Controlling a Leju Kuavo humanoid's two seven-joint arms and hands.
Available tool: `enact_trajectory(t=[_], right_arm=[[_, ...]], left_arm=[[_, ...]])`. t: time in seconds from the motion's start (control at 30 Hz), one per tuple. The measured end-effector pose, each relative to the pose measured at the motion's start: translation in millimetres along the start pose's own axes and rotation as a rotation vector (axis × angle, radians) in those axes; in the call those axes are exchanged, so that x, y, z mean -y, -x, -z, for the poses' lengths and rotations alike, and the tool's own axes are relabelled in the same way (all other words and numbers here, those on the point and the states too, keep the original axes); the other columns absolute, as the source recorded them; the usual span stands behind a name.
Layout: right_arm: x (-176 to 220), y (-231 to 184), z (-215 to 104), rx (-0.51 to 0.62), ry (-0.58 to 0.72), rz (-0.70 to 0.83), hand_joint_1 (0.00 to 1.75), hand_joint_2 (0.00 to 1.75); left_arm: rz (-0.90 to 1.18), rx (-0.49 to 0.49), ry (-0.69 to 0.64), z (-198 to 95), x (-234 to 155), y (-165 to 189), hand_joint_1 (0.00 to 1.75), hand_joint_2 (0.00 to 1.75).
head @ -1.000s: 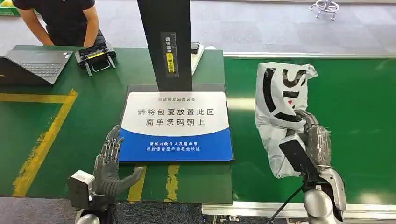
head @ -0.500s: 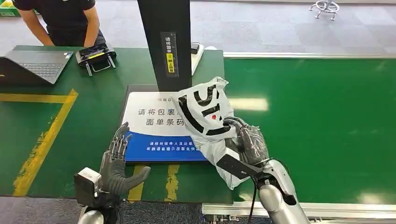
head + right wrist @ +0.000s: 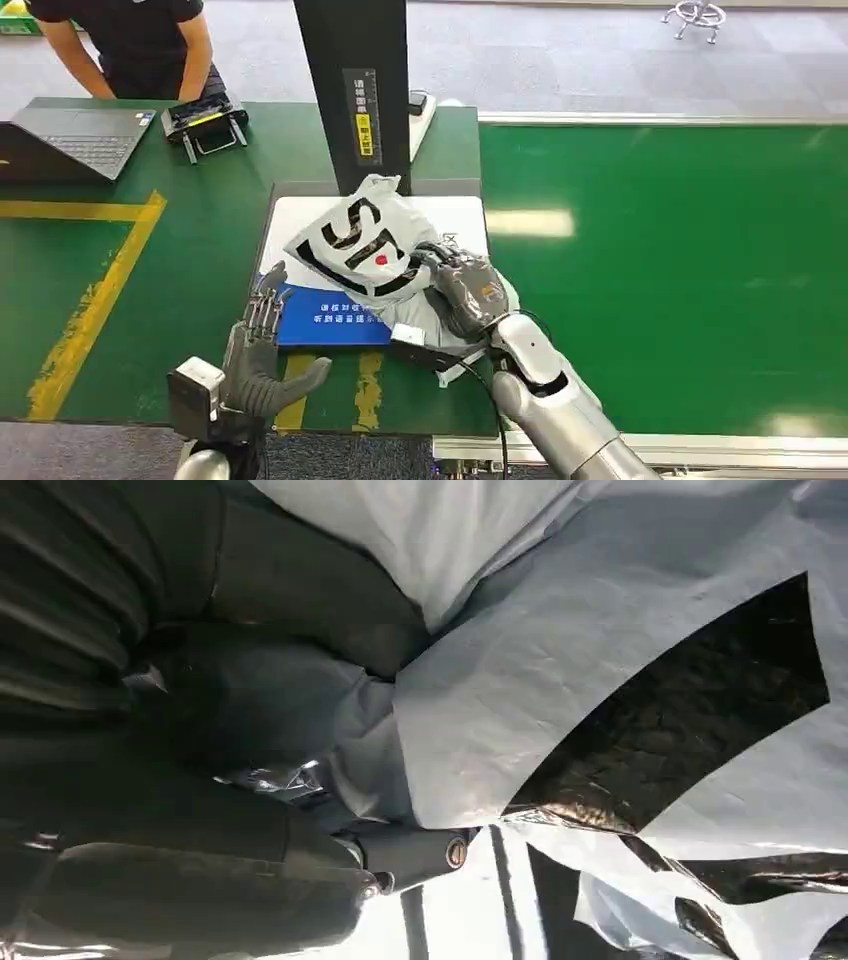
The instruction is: Moved the parcel from conveyor to table for the left to box.
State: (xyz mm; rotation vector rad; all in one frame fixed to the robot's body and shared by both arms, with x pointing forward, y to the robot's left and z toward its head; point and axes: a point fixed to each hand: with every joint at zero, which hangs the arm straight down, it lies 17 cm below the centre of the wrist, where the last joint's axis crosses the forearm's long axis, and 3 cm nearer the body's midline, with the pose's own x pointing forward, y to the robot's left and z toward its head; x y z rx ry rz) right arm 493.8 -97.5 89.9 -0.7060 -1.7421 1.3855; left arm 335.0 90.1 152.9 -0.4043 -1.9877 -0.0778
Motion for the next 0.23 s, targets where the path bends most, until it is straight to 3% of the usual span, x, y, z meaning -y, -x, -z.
enact_trajectory(t=[0.23], right_arm=[[-2,-20,30,0.153,-0.06,-0.1,1.75,1.75]], left_arm=[[-0.016,-0.003,0.017,-1,6,5,0.0,1.75]])
